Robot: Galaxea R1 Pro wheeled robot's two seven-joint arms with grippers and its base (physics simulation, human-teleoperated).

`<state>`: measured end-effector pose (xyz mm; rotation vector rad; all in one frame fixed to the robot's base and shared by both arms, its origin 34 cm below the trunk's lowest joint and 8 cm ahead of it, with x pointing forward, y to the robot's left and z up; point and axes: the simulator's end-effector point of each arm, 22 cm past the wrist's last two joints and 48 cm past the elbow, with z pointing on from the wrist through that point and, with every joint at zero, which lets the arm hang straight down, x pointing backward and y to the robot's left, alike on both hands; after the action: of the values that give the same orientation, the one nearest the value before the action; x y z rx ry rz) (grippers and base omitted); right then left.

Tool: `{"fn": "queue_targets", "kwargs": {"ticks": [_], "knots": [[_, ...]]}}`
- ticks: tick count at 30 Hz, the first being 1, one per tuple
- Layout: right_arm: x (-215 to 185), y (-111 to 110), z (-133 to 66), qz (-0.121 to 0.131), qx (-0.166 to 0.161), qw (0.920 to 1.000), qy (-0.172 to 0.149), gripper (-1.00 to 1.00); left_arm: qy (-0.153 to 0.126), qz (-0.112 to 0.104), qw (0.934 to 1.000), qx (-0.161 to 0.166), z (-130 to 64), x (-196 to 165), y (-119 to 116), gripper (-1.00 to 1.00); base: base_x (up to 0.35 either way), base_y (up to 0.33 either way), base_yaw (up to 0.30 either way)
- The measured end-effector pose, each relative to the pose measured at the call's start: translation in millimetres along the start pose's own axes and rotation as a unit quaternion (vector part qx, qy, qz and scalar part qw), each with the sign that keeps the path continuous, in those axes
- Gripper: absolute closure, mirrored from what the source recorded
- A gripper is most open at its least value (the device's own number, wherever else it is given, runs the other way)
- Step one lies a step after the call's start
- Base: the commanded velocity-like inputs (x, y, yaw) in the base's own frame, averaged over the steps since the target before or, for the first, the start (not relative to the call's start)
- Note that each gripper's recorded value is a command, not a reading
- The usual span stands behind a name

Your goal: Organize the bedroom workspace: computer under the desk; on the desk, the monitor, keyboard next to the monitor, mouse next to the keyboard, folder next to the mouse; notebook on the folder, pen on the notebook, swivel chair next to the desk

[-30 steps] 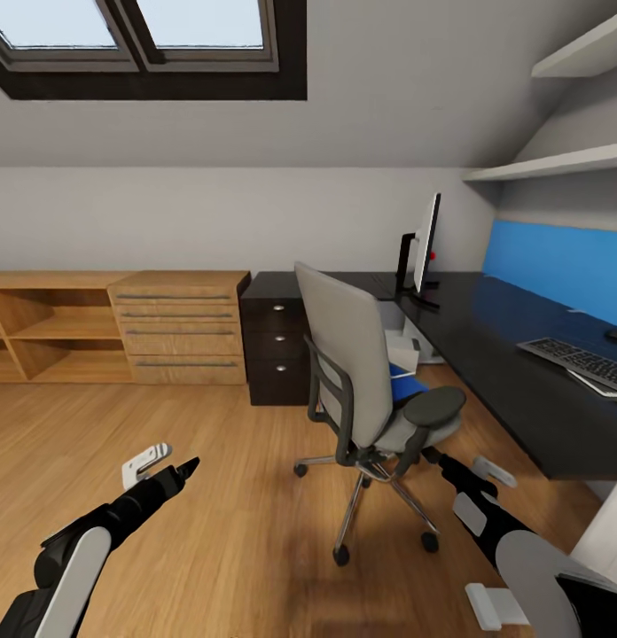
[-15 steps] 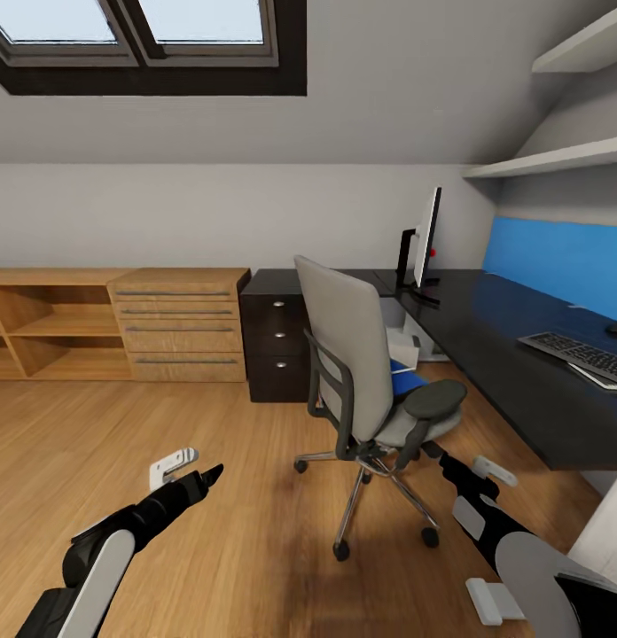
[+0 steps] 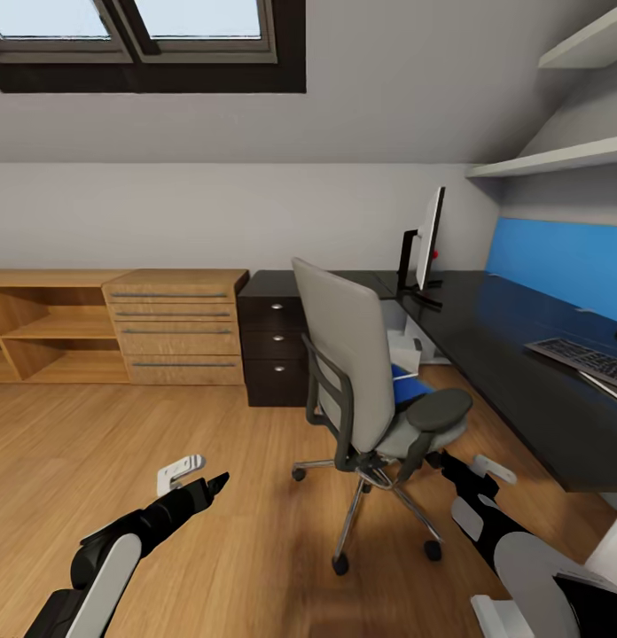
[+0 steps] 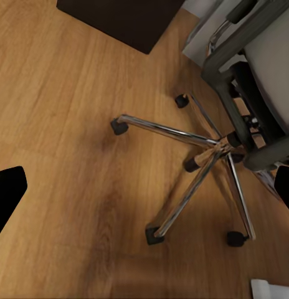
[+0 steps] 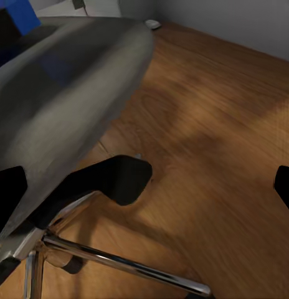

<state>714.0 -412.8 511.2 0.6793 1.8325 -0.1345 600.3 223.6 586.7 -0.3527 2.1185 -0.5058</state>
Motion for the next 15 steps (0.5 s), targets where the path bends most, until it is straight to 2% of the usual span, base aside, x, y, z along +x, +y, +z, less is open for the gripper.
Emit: {"fn": "queue_targets", "kwargs": {"ticks": [7, 13, 15], "knots": [[-2.3, 0.7, -1.5, 0.007, 0.002, 1.0000, -0.002, -1.00, -0.002, 0.001, 1.0000, 0.001, -1.2, -1.2, -1.4, -1.00, 0.012, -0.002, 0.164], [-3.9, 5.3, -3.2, 0.004, -0.004, 1.0000, -0.003, -1.00, -0.005, 0.002, 1.0000, 0.001, -3.0, -3.9, -1.9, -1.00, 0.000, 0.000, 0.197], [-2.0, 12.0, -5.2, 0.004, -0.008, 1.0000, -0.002, -1.00, -0.006, 0.003, 1.0000, 0.001, -3.5, -4.7, -2.2, -1.00, 0.000, 0.000, 0.198]]}}
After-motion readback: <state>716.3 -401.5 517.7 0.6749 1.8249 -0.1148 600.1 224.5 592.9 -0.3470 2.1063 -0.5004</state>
